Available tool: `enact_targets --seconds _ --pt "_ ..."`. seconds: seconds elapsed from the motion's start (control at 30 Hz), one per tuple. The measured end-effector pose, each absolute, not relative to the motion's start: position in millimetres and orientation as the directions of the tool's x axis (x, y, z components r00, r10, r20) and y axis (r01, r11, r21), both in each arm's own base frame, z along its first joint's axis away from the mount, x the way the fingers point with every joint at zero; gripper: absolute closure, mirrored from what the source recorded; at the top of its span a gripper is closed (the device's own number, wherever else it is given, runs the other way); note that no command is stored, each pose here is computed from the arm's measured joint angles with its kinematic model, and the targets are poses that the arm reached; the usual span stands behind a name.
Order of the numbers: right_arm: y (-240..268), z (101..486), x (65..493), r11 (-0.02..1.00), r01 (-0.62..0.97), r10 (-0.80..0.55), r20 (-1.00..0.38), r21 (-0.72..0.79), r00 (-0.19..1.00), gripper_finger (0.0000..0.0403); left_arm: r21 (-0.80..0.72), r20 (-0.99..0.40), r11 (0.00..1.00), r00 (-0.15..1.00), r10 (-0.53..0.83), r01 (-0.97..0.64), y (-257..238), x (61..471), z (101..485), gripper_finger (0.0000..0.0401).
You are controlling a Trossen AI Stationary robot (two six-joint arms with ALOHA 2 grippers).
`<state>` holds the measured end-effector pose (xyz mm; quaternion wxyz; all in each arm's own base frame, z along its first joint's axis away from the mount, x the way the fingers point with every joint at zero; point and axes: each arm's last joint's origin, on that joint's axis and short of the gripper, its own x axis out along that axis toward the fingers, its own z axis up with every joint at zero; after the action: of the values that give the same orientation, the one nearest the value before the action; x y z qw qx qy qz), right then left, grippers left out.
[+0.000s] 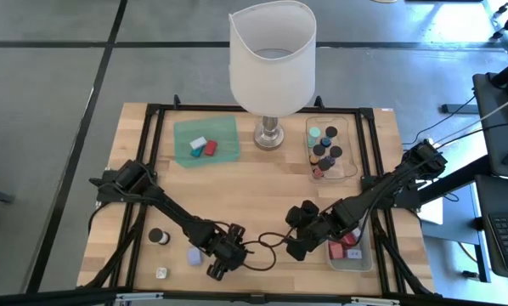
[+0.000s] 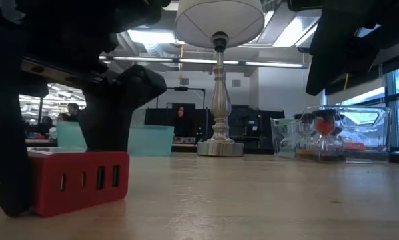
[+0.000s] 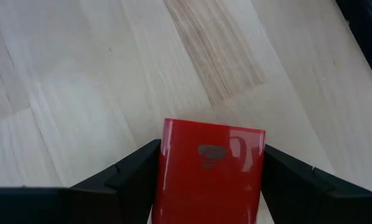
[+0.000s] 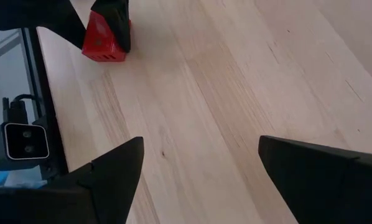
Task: Pick & Place Office items
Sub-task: Put the red charger adapter into the gray bin
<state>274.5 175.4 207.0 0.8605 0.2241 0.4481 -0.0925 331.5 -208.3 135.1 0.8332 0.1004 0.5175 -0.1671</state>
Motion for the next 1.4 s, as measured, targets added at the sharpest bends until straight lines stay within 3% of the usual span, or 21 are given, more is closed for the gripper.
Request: enact_targets --seconds 0.2,0.43,0.73,0.93,1.13,1.4 --pt "175.4 207.1 274.4 0.877 0.368 0.041 -0.812 0.308 0.582 0.0083 0.0 -0.893 0.93 0.418 -0.166 0.368 -208.0 332.1 135.3 0.0193" --pt "176.3 208.3 275.7 0.816 0.438 0.052 -0.802 0.377 0.595 0.0083 -0.006 -0.877 0.963 0.462 -0.135 0.269 -195.7 335.4 150.7 0.0193" --pt "169.6 218.8 295.2 0.634 0.499 0.091 -0.697 0.591 0.711 0.0083 0.183 -0.763 0.983 0.63 0.141 0.001 -145.6 328.0 224.4 0.0193" --pt "152.4 234.0 318.1 0.539 0.437 0.032 -0.537 0.72 0.843 0.0083 0.197 -0.612 0.945 0.721 0.326 -0.26 -110.6 318.3 273.2 0.0189" --pt "135.5 241.2 330.5 0.487 0.408 -0.006 -0.465 0.772 0.886 0.0083 0.234 -0.544 0.916 0.737 0.401 -0.326 -102.2 308.0 292.6 0.0188" --pt "116.6 255.7 331.6 0.484 0.398 -0.073 -0.417 0.779 0.906 0.0083 0.257 -0.599 0.895 0.666 0.444 -0.365 -103.5 299.5 282.8 0.0188"
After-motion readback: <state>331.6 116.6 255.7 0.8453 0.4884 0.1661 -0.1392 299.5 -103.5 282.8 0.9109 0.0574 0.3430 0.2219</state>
